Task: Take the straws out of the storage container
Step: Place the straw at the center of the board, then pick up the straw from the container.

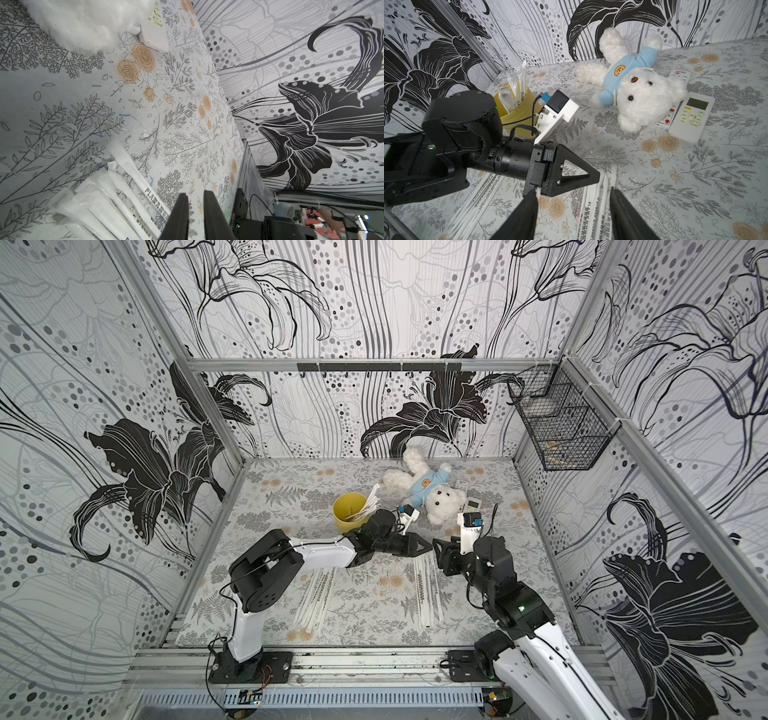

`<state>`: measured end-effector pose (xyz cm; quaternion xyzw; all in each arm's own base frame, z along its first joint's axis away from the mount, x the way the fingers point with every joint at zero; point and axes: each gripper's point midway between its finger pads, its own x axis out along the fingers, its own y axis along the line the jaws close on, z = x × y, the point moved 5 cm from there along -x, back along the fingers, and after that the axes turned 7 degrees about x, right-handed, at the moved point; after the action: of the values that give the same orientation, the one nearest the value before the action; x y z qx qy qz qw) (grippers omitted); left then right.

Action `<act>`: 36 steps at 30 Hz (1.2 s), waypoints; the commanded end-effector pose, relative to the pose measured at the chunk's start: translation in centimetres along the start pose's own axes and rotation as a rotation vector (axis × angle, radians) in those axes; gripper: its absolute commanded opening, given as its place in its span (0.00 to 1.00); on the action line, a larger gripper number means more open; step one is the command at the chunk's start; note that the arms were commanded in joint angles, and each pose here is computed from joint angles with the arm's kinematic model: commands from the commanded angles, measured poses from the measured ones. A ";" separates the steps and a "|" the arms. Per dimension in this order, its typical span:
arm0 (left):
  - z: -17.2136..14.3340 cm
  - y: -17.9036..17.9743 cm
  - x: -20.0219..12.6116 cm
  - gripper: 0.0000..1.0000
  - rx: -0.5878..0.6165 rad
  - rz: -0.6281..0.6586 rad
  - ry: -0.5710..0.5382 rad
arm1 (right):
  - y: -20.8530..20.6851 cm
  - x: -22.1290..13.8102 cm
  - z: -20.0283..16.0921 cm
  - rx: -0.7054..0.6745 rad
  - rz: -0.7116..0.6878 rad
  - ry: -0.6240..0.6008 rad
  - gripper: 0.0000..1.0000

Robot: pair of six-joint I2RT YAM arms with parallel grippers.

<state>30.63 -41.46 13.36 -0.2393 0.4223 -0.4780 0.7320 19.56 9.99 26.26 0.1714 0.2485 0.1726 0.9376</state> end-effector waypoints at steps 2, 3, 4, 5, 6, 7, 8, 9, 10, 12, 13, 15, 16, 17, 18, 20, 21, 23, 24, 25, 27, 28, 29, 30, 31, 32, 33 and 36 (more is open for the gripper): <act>0.3 0.1 0.3 0.23 0.034 -0.007 -0.003 | 0.3 -0.2 1.0 -0.028 0.008 -0.040 0.59; 0.3 0.0 0.2 0.23 0.032 -0.008 -0.005 | 0.3 -0.2 1.0 -0.028 0.006 -0.040 0.59; 0.3 0.0 0.1 0.23 0.032 -0.007 -0.007 | 0.3 -0.2 1.0 -0.027 0.006 -0.041 0.59; 0.4 -0.1 0.0 0.23 0.034 -0.008 -0.014 | 0.3 -0.2 1.0 -0.026 0.005 -0.039 0.59; 0.4 -0.2 -0.2 0.23 0.035 -0.010 -0.018 | 0.2 -0.1 0.9 -0.023 0.004 -0.035 0.59; 0.5 -0.3 -0.3 0.23 0.037 -0.013 -0.021 | 0.3 0.0 0.8 -0.024 0.008 -0.031 0.59; 0.5 -0.6 -0.4 0.23 0.041 -0.020 -0.022 | 0.4 0.1 0.8 -0.023 0.012 -0.024 0.59; 0.7 -1.0 -0.5 0.23 0.048 -0.031 -0.027 | 0.4 0.3 0.8 -0.024 0.016 -0.017 0.59; 0.9 -1.6 -0.7 0.23 0.056 -0.040 -0.034 | 0.5 0.3 0.8 -0.023 0.021 -0.014 0.59; 1.5 -3.1 -1.4 0.24 0.095 -0.052 -0.051 | 0.7 0.3 1.0 -0.028 0.031 -0.011 0.59; 1.8 -3.8 -1.7 0.24 0.121 -0.049 -0.057 | 0.8 0.3 1.0 -0.031 0.037 -0.011 0.59; 2.6 -5.8 -2.9 0.26 0.194 -0.042 -0.080 | 1.2 0.0 1.4 -0.041 0.056 -0.022 0.59; 2.8 -6.8 -3.4 0.26 0.225 -0.040 -0.093 | 1.4 -0.1 1.7 -0.047 0.063 -0.028 0.59; 3.2 -7.8 -4.2 0.27 0.258 -0.037 -0.110 | 1.6 -0.3 2.0 -0.054 0.066 -0.037 0.59; 3.4 -8.7 -5.1 0.28 0.289 -0.030 -0.127 | 1.7 -0.5 2.5 -0.063 0.067 -0.050 0.59; 4.0 -10.2 -7.2 0.28 0.345 -0.008 -0.174 | 2.2 -0.6 3.4 -0.078 0.075 -0.065 0.58; 4.4 -10.8 -8.6 0.28 0.372 0.019 -0.208 | 2.5 -0.6 3.8 -0.085 0.084 -0.070 0.58; 4.9 -11.6 -11.1 0.29 0.421 0.075 -0.276 | 3.2 -0.3 4.6 -0.096 0.107 -0.066 0.57; 5.1 -11.9 -12.6 0.29 0.445 0.106 -0.316 | 3.6 0.0 5.0 -0.099 0.118 -0.063 0.57; 5.1 -12.1 -13.9 0.29 0.465 0.136 -0.349 | 3.9 0.4 5.1 -0.100 0.132 -0.055 0.56; 5.1 -12.1 -16.7 0.29 0.493 0.200 -0.420 | 4.8 1.6 5.6 -0.103 0.172 -0.037 0.55; 5.1 -12.1 -17.8 0.29 0.504 0.229 -0.448 | 5.1 2.1 5.8 -0.100 0.184 -0.027 0.54; 4.9 -11.9 -19.1 0.29 0.512 0.266 -0.476 | 5.5 2.8 6.1 -0.097 0.202 -0.015 0.54; 4.8 -11.7 -20.1 0.30 0.518 0.298 -0.495 | 5.9 3.5 6.2 -0.094 0.221 -0.003 0.53; 4.6 -11.4 -21.1 0.30 0.522 0.333 -0.512 | 6.3 4.2 6.3 -0.091 0.241 0.009 0.52; 4.4 -10.9 -22.2 0.30 0.522 0.370 -0.528 | 6.8 4.8 6.5 -0.088 0.263 0.014 0.52; 4.2 -10.4 -22.9 0.30 0.521 0.402 -0.538 | 7.3 5.5 6.5 -0.091 0.273 0.020 0.51; 3.3 -8.3 -25.3 0.30 0.506 0.516 -0.570 | 9.8 7.3 6.5 -0.153 0.268 0.034 0.51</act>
<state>23.87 -25.29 33.20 -0.1050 0.1117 -0.3625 0.9193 26.26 17.75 29.49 0.1380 0.2726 0.2826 0.9093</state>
